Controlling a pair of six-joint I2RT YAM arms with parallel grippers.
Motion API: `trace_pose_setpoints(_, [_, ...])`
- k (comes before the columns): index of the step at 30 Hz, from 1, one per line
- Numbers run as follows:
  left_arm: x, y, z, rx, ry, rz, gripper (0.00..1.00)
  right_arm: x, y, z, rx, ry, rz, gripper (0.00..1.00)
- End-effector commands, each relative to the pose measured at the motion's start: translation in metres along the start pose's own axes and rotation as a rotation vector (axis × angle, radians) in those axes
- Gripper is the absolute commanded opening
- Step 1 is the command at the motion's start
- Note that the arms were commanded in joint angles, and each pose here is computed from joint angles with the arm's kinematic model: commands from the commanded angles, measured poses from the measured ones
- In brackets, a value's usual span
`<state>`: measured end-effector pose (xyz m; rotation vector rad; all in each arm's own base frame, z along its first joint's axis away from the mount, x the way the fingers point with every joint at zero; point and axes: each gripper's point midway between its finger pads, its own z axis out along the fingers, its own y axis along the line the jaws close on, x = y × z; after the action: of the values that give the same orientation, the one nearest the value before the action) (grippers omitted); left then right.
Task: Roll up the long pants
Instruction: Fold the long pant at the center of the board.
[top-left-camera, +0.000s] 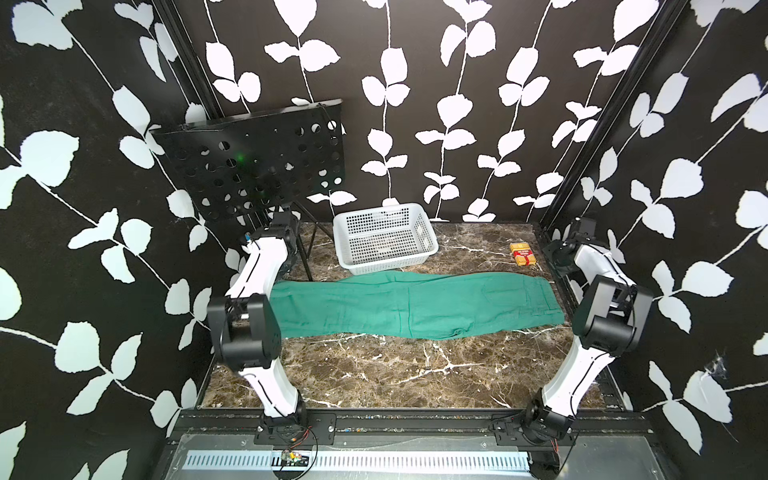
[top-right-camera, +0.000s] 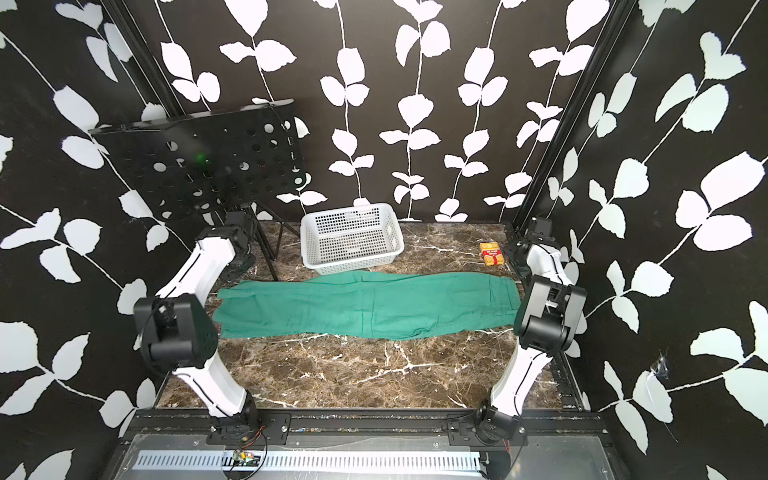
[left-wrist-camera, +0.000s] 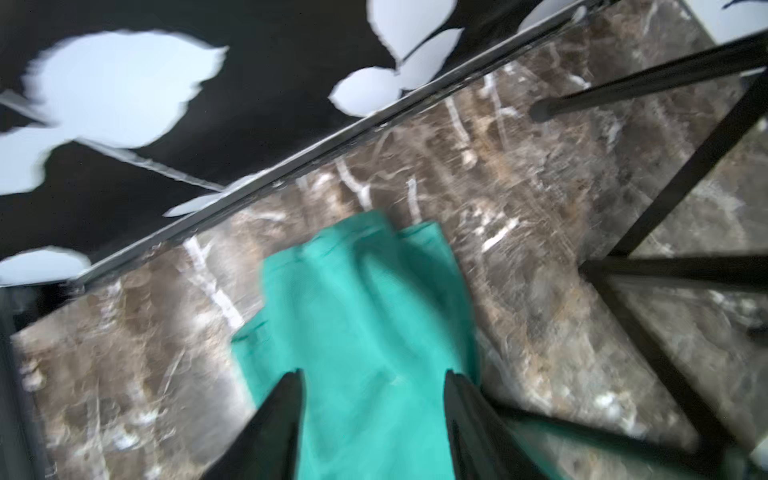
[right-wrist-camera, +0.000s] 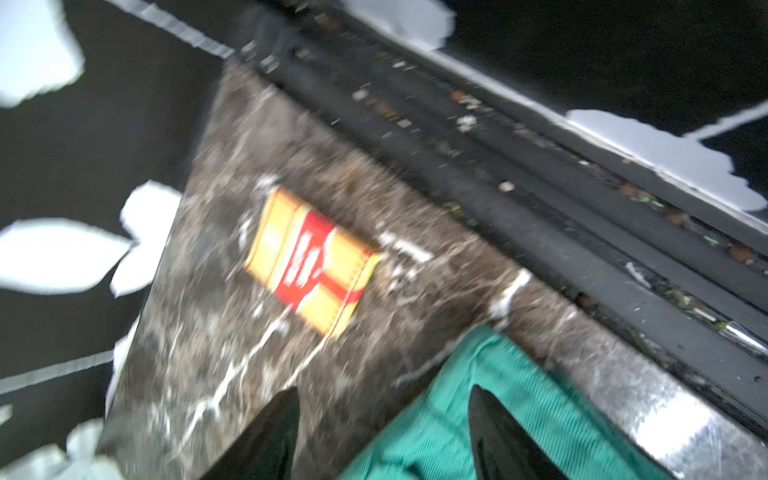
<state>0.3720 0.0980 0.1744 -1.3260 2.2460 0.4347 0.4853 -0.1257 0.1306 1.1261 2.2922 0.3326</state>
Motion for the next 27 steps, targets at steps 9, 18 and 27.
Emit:
trace_pose_setpoints(9, [0.091, 0.074, 0.019, -0.037, 0.216, -0.051, 0.29, 0.226, 0.038, -0.042, -0.018, 0.455, -0.605, 0.53])
trace_pose_setpoints(18, [0.114, 0.072, 0.058, -0.002, 0.298, -0.115, 0.5, 0.253, 0.014, -0.038, 0.043, 0.518, -0.614, 0.6])
trace_pose_setpoints(27, [0.127, 0.058, 0.095, 0.032, 0.362, -0.155, 0.52, 0.232, 0.004, -0.042, 0.055, 0.451, -0.55, 0.61])
